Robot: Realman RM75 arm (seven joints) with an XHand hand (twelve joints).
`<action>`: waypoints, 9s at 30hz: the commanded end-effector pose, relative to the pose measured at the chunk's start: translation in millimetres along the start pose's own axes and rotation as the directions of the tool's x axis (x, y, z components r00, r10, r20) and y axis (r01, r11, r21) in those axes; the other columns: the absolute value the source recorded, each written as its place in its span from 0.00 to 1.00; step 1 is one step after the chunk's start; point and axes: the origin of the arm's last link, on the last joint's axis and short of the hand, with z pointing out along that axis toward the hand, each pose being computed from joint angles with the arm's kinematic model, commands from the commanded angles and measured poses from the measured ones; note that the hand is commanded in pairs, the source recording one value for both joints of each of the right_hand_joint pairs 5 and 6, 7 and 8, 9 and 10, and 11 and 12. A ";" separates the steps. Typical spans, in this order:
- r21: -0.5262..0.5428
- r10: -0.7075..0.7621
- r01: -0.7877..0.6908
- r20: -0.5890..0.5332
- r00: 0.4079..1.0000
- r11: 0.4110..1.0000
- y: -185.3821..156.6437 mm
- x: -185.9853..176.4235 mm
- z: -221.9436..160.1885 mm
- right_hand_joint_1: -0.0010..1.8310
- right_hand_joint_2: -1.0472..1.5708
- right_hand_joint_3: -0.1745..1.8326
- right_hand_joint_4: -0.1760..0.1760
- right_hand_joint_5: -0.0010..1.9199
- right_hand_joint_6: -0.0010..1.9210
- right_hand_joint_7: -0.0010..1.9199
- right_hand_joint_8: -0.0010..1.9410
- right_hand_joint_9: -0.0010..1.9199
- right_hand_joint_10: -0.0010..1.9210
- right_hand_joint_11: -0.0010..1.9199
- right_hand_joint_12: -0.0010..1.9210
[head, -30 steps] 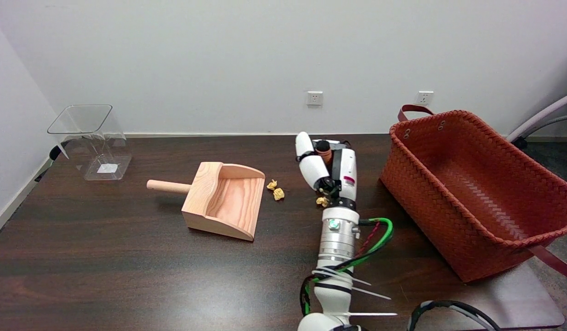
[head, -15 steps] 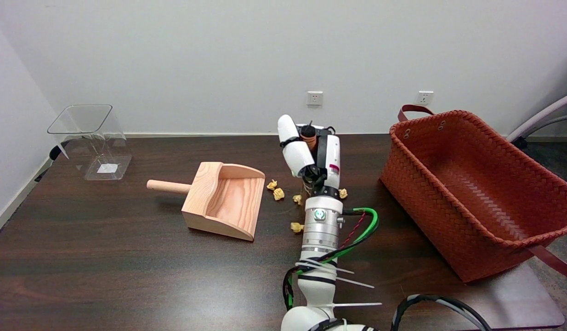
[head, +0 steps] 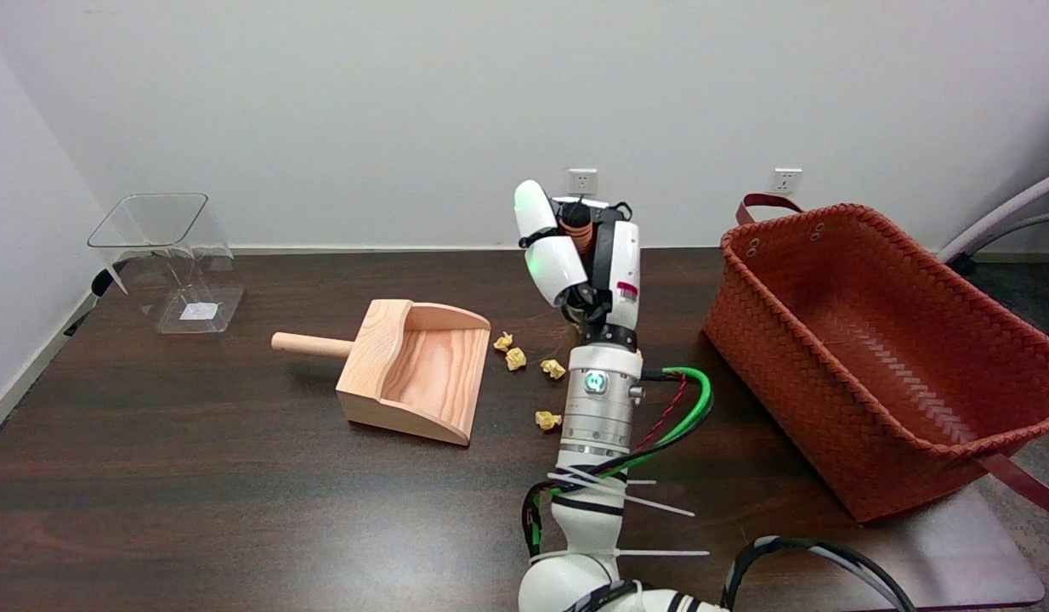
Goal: Sweep the paper balls into the dustpan.
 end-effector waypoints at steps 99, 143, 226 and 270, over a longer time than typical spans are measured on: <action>0.009 0.307 -0.307 0.026 0.951 0.952 11.3 -46.0 62.5 0.34 1.00 0.00 0.50 1.00 1.00 1.00 0.99 1.00 1.00 1.00 1.00; -0.106 -0.179 0.256 0.466 0.866 0.961 67.3 -99.3 14.9 0.38 1.00 0.06 0.50 1.00 1.00 1.00 0.99 1.00 1.00 1.00 1.00; -0.044 0.014 -0.002 0.279 0.960 0.999 68.2 -21.0 125.6 0.36 1.00 0.13 0.50 1.00 1.00 1.00 0.99 1.00 1.00 1.00 1.00; -0.264 0.443 -0.375 0.281 0.851 0.888 42.7 -92.7 64.5 0.35 1.00 0.01 0.50 1.00 1.00 1.00 0.99 1.00 1.00 1.00 1.00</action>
